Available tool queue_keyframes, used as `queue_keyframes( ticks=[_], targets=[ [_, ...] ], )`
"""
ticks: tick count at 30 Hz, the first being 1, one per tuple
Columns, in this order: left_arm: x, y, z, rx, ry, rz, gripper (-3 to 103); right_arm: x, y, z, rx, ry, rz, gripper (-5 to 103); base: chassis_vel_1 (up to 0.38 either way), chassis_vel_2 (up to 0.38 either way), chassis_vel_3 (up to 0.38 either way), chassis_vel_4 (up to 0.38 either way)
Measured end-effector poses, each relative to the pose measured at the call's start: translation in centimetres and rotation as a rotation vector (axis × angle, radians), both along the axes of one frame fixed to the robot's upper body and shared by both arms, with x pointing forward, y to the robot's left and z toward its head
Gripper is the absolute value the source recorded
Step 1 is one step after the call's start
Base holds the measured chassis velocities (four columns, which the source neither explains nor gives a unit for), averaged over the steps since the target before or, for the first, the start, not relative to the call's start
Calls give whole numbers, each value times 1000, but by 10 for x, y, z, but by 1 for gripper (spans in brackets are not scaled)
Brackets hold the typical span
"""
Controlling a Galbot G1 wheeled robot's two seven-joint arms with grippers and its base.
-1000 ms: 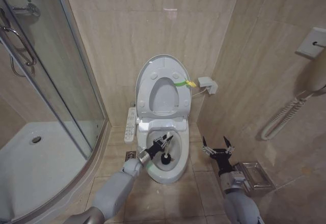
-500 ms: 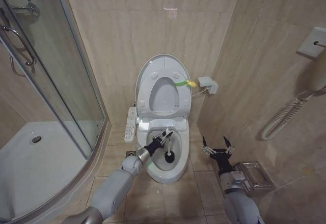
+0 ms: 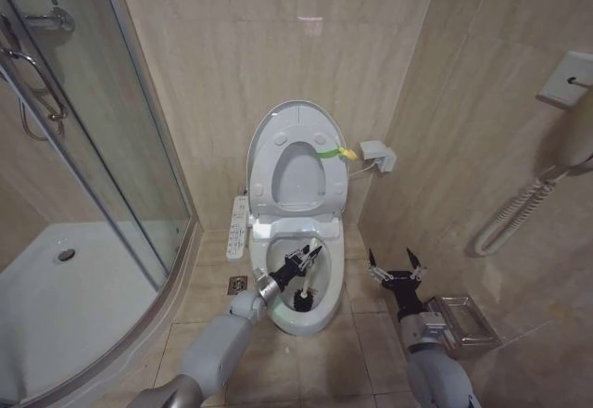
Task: Open the toilet lid, clean the toilet bowl with a toilet brush, close the toilet lid, and flush.
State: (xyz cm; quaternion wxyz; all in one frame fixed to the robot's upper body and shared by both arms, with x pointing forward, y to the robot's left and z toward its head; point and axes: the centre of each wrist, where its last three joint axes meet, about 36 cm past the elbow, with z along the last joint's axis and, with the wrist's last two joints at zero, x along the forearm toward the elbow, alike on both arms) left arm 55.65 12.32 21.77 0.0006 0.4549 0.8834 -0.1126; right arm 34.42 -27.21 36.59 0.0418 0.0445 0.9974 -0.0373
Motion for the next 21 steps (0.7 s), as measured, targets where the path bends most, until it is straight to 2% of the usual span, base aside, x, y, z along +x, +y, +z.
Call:
queue_keyframes(
  ticks=[5, 10, 18, 21],
  targets=[
    [1, 11, -11, 26, 25, 23, 19, 0, 0, 0, 0, -1, 1, 100, 0, 0, 0, 0],
    [-3, 17, -15, 29, 30, 32, 19, 0, 0, 0, 0, -1, 0, 100, 0, 0, 0, 0],
    [0, 15, -2, 23, -12, 17, 19, 0, 0, 0, 0, -1, 1, 100, 0, 0, 0, 0],
    [4, 15, 7, 38, -42, 1, 19, 0, 0, 0, 0, -1, 1, 100, 0, 0, 0, 0]
  ],
)
